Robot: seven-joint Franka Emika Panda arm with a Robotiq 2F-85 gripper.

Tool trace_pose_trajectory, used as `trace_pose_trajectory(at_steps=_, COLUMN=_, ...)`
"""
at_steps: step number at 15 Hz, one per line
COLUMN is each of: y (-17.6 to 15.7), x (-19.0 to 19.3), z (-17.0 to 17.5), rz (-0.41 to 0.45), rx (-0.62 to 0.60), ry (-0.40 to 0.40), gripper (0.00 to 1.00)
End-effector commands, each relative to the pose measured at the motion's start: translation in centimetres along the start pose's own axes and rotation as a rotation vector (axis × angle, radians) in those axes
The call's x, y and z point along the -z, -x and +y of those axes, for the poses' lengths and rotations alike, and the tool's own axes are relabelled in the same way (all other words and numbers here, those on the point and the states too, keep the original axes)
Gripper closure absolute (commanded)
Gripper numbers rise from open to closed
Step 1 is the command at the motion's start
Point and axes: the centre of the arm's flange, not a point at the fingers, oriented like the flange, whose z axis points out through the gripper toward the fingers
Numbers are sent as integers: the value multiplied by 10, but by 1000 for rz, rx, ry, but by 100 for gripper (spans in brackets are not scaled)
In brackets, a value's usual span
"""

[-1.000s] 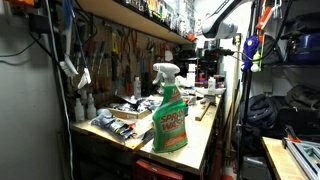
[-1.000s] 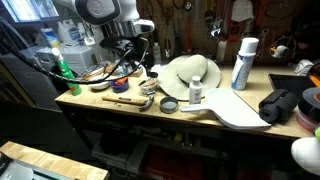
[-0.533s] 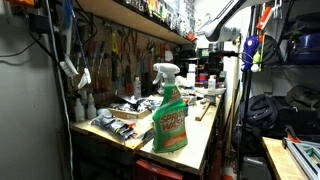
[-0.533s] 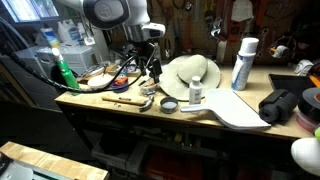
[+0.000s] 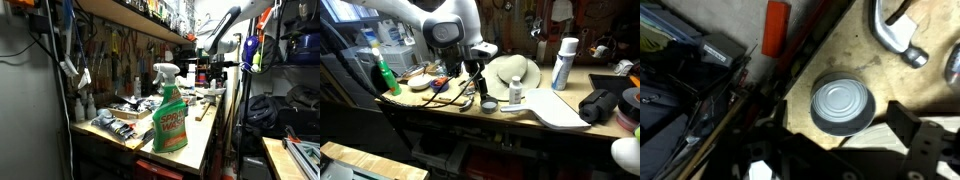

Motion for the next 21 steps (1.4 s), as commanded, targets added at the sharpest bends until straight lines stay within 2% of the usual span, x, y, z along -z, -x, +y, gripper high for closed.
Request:
trace_pose_trajectory(at_steps=1, y=-27, x=-36, z=12, rz=-17, rx=-189, ry=25, gripper=0)
trace_pose_trajectory(at_steps=3, y=-35, x=-49, z=17, rz=-29, rx=-263, ry=15, gripper=0)
trace_pose_trajectory(at_steps=4, y=-38, x=-53, z=18, rz=-38, rx=-294, ry=6, gripper=3)
trace_pose_trajectory(at_steps=5, y=-43, x=-57, z=19, rz=-45, rx=-319, ry=-1, gripper=21)
trace_pose_trajectory(at_steps=7, y=-47, x=-65, z=19, rz=-62, rx=-340, ry=-2, gripper=32)
trace_pose_trajectory(at_steps=15, y=-50, x=-87, z=22, rz=-147, rx=-344, ry=42, gripper=94)
trace_pose_trajectory(at_steps=17, y=-50, x=-83, z=22, rz=-157, rx=-335, ry=39, gripper=100)
trace_pose_trajectory(at_steps=19, y=-50, x=-69, z=21, rz=-178, rx=-306, ry=30, gripper=100)
trace_pose_trajectory(at_steps=21, y=-45, x=-35, z=26, rz=-219, rx=-197, ry=1, gripper=99)
